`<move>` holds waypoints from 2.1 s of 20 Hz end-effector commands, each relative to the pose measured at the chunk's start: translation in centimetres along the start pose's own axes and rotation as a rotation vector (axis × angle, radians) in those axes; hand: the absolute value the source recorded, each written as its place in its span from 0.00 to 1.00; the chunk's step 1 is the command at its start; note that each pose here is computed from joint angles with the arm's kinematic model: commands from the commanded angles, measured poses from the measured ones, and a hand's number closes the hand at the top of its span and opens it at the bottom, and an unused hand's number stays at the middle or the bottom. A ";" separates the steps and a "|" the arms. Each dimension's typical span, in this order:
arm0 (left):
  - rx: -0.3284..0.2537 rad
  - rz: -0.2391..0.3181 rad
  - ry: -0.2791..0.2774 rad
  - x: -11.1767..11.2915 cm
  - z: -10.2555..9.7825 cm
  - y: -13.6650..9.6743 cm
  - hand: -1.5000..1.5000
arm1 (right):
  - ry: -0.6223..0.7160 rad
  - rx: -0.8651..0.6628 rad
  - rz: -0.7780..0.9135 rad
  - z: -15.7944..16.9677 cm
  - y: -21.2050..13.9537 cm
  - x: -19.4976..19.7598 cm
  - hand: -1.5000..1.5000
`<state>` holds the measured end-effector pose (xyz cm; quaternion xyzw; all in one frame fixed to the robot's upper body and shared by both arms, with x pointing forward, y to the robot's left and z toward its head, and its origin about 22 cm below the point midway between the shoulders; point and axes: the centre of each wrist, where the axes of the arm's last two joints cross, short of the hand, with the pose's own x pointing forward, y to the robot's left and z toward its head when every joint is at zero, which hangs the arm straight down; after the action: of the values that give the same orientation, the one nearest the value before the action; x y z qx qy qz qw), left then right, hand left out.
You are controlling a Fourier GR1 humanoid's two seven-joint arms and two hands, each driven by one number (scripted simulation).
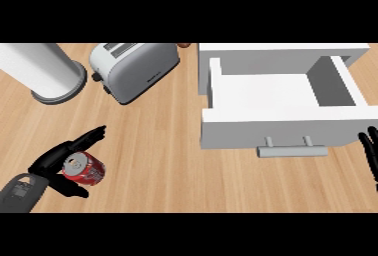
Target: Pick up the can, place it into the drawer and close the drawer
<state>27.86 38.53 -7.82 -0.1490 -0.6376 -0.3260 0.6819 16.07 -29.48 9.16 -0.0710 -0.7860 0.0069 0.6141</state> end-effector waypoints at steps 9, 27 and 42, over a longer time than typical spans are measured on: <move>-0.161 0.152 -0.128 -1.7 -1.6 -3.4 0.00 | -0.005 -0.010 -0.013 0.2 0.2 -0.6 0.00; 0.252 0.272 -0.179 0.2 -4.7 -4.1 1.00 | 0.001 -0.061 -0.013 1.0 -1.2 0.8 0.00; 0.709 0.226 -0.244 13.4 -13.6 -7.8 1.00 | -0.008 -0.058 -0.015 1.1 -0.4 1.4 0.00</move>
<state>32.33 24.44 -2.89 -0.0104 -0.7499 0.0111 0.6614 13.76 -29.84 9.46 -0.0816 -0.7873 -0.0182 0.6108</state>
